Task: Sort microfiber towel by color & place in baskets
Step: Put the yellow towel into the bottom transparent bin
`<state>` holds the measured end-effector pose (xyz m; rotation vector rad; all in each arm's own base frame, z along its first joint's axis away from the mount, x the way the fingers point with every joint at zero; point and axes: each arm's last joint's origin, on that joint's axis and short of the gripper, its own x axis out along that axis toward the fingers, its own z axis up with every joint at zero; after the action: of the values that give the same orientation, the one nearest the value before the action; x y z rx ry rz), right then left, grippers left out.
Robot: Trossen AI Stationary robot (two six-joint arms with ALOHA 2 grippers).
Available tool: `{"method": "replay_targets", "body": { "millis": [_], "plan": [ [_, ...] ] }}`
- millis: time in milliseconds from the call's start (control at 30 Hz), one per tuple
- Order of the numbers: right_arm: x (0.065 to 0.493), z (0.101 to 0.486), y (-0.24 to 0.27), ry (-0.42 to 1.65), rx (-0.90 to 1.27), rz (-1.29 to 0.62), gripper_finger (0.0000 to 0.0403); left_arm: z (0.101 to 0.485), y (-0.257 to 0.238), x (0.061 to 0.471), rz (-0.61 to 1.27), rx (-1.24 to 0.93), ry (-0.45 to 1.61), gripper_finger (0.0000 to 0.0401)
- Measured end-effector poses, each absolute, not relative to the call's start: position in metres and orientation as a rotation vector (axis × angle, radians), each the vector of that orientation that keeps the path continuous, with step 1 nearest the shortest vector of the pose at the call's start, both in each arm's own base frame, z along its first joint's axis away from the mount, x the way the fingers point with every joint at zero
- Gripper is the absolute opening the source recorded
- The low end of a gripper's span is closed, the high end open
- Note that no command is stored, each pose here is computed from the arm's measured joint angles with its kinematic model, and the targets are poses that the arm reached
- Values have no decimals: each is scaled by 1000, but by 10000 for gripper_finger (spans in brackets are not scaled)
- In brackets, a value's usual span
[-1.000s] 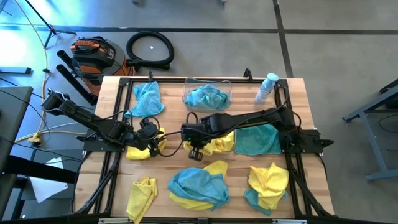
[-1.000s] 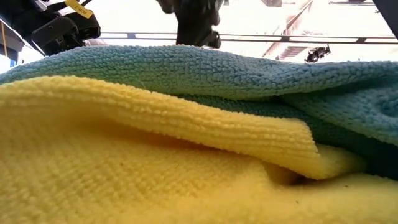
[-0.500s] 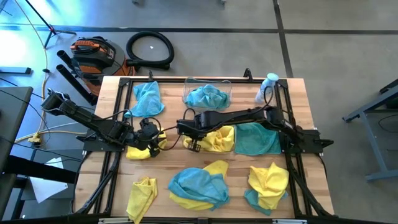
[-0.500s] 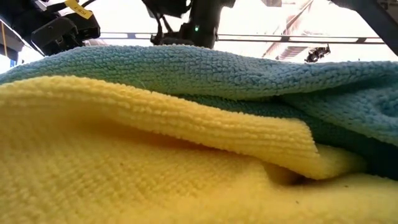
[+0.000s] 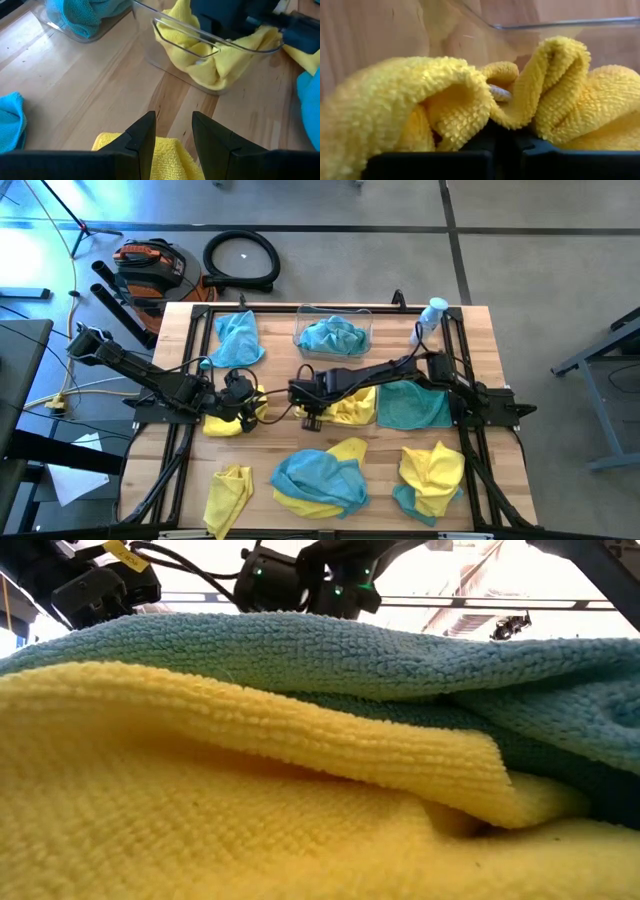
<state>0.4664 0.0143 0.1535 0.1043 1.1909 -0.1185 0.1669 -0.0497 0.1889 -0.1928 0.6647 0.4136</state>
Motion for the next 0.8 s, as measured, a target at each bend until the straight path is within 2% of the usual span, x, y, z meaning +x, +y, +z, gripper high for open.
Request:
{"method": "replay_targets", "body": {
  "millis": [233, 433, 633, 800],
  "plan": [
    [469, 152, 15, 1149, 130, -129, 23, 189, -50, 167, 415, -196, 664, 117],
    [468, 161, 16, 1137, 167, -88, 72, 189, -50, 167, 417, -203, 663, 117],
    [458, 183, 16, 1151, 210, -123, 118, 189, -49, 167, 419, -199, 668, 117],
    [451, 213, 22, 1078, 170, -169, 126, 189, -49, 166, 419, -199, 669, 117]
  ]
}}
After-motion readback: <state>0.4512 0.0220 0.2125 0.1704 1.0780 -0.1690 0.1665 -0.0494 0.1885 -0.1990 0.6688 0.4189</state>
